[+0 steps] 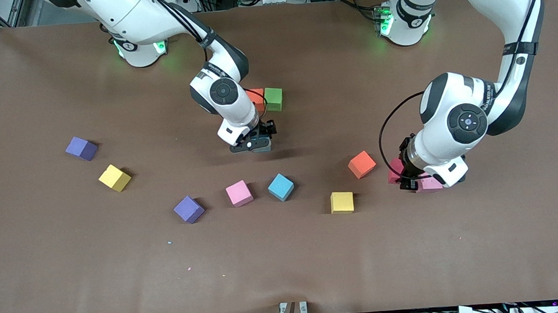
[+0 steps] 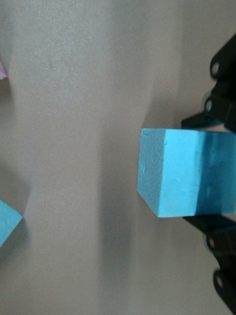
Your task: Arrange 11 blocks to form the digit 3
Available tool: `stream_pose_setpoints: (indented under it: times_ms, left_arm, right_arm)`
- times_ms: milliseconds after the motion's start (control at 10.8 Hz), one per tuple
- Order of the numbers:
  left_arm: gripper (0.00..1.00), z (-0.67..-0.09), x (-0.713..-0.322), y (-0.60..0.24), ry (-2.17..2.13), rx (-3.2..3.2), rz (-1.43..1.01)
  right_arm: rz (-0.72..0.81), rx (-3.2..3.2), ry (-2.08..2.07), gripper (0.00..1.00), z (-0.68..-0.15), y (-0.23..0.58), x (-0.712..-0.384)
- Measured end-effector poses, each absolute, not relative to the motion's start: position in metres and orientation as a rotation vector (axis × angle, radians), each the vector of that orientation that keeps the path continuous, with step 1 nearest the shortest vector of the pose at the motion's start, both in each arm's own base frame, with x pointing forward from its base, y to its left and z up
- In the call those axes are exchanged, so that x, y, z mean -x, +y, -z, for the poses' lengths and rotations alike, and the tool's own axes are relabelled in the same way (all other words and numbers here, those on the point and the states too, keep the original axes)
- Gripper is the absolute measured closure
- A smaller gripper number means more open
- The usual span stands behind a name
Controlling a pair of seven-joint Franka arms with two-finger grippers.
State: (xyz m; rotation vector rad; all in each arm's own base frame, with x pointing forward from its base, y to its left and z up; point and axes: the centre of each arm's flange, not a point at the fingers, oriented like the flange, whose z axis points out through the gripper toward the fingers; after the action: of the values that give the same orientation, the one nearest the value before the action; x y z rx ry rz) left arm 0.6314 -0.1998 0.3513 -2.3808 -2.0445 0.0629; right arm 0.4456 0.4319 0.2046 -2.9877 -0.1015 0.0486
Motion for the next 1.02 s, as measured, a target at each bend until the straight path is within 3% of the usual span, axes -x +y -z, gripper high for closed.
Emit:
stream_pose_setpoints:
  times_ms: [93, 371, 741, 1019]
  left_arm:
    - [0.44, -0.351, -0.630, -0.203, -2.038, 2.386, -0.064]
    - [0.44, -0.351, -0.628, -0.209, -2.027, 2.396, -0.066]
    - [0.44, -0.350, -0.628, -0.209, -2.026, 2.393, -0.069]
    - [0.44, -0.333, -0.628, -0.208, -2.011, 2.375, -0.101]
  right_arm:
    - [-0.042, 2.985, -0.100, 0.43, -0.207, 0.433, -0.447]
    - [-0.016, 2.982, -0.076, 0.48, -0.216, 0.428, -0.461]
    - [-0.033, 3.039, -0.097, 0.48, -0.244, 0.388, -0.486]
    - [-0.033, 3.055, -0.119, 0.48, -0.239, 0.355, -0.483]
